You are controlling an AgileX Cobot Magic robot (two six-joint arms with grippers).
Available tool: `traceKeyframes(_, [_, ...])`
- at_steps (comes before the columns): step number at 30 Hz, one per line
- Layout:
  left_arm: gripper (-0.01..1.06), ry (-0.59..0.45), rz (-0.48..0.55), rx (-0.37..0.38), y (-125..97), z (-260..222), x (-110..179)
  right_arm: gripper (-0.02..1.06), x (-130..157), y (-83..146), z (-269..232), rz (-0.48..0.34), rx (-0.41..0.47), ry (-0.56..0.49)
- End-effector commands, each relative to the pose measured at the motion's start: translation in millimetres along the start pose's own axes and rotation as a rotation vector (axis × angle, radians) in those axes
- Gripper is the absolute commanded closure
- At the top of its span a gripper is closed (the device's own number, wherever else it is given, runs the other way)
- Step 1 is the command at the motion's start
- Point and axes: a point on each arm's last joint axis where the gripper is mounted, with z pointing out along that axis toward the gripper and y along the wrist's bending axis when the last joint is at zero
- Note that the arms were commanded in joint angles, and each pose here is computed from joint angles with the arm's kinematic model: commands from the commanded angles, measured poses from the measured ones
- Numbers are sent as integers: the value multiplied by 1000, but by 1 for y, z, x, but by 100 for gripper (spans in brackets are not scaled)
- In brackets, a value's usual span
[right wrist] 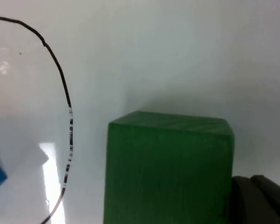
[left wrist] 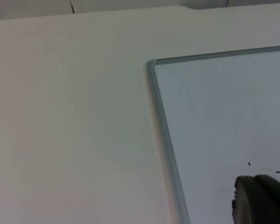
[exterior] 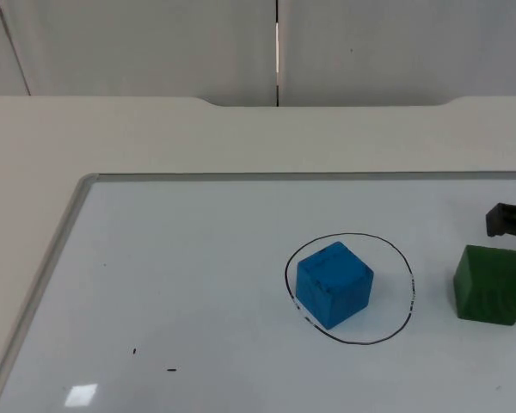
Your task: Push the two cubes into the marked area.
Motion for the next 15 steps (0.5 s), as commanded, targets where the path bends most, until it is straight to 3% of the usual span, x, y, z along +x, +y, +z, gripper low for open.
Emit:
traceKeyframes(1, [105, -11, -1, -1, 0, 1, 0, 105, 1, 2, 0, -3, -11, -1])
traceKeyframes(7, [105, -11, -1, -1, 0, 1, 0, 105, 7, 16, 1, -61, -46, 3])
traceKeyframes(15, [105, -11, -1, -1, 0, 1, 0, 105, 9, 27, 1, -48, -72, -21])
